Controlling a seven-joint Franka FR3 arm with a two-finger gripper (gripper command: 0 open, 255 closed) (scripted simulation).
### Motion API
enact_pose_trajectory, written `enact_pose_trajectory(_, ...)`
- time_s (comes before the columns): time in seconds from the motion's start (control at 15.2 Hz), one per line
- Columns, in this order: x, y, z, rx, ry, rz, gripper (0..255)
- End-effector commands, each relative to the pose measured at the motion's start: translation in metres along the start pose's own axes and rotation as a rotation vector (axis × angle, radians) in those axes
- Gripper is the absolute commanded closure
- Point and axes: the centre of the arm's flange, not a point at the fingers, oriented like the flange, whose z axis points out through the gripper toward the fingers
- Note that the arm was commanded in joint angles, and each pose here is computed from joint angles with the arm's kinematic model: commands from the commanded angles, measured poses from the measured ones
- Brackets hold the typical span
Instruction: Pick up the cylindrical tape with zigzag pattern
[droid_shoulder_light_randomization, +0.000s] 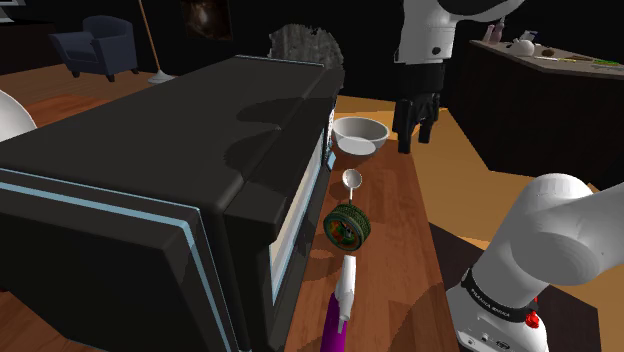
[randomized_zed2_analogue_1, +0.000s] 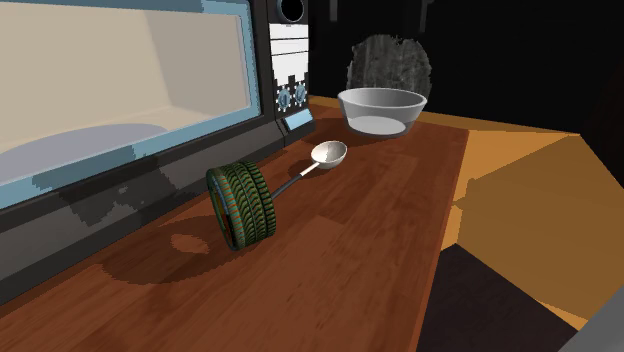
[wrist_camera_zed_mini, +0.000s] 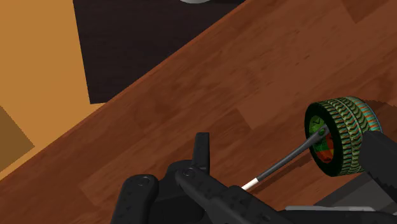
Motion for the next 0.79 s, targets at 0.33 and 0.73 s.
enact_pose_trajectory(0.33,0.016,-0.056,0.035,-0.041,0.053,0.001,0)
enact_pose_trajectory(0.73,0.039,-0.122,0.08,-0.09,0.118,0.003,0)
